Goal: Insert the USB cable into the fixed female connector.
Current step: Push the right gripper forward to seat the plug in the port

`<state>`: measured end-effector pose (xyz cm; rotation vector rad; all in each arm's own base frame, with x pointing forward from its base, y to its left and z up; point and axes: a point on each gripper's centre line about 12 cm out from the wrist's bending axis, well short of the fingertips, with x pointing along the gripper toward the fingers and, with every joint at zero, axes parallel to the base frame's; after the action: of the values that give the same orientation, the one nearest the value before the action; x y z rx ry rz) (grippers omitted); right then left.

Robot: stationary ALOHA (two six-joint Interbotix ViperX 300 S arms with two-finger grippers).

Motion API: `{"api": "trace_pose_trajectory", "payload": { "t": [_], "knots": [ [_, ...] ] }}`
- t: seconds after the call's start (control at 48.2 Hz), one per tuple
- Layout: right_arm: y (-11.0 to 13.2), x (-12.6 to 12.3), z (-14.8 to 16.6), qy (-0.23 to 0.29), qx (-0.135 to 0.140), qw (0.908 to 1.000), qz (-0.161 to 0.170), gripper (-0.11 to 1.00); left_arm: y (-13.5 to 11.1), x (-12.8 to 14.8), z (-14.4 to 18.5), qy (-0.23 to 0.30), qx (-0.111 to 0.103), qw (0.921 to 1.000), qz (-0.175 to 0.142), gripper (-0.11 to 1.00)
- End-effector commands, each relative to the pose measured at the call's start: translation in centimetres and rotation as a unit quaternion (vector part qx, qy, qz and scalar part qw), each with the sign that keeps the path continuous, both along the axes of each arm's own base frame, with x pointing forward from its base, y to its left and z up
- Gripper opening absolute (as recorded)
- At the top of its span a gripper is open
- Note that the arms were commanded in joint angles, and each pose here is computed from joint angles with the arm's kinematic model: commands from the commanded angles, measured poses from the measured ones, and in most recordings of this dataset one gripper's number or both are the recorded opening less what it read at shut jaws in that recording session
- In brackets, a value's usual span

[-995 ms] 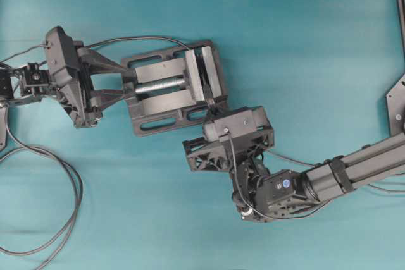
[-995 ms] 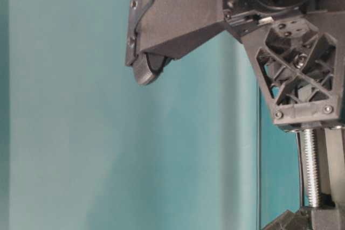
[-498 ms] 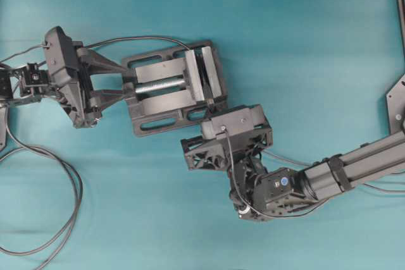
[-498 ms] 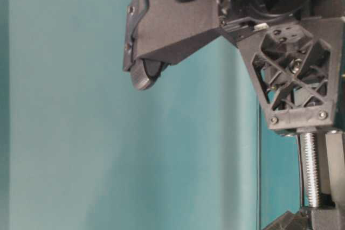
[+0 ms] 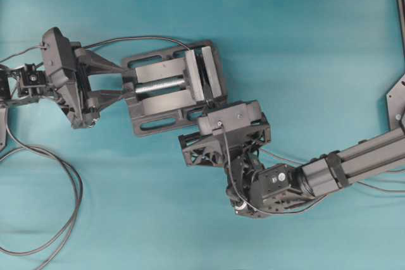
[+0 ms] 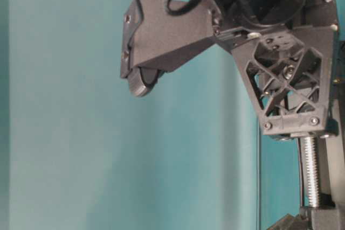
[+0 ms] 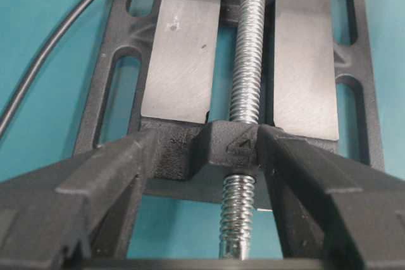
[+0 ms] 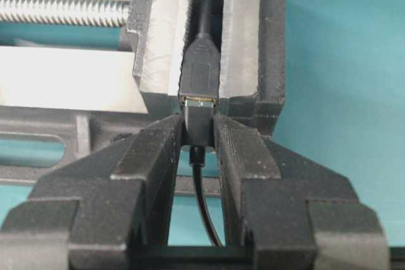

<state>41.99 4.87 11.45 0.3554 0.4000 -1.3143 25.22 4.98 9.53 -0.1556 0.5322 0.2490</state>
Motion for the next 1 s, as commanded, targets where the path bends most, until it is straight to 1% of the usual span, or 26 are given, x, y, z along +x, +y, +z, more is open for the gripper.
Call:
{"api": "trace_pose_trajectory", "payload": {
  "t": [0.0, 0.332, 0.974],
  "knots": [
    [-1.6, 0.5, 1.2, -0.014, -0.003, 0.9997, -0.02, 0.21, -0.1, -0.9, -0.6, 0.015, 0.0, 0.9999, -0.001, 0.78],
    [-2.1, 0.7, 1.0, -0.012, -0.005, 0.9996, -0.025, 0.21, -0.1, -1.0, -0.6, 0.013, 0.001, 0.9999, -0.001, 0.77],
    [-4.9, 0.8, 1.0, -0.005, -0.016, 0.9988, -0.046, 0.21, -0.2, -1.3, -0.8, 0.019, -0.001, 0.9998, 0.0, 0.77]
  ]
}}
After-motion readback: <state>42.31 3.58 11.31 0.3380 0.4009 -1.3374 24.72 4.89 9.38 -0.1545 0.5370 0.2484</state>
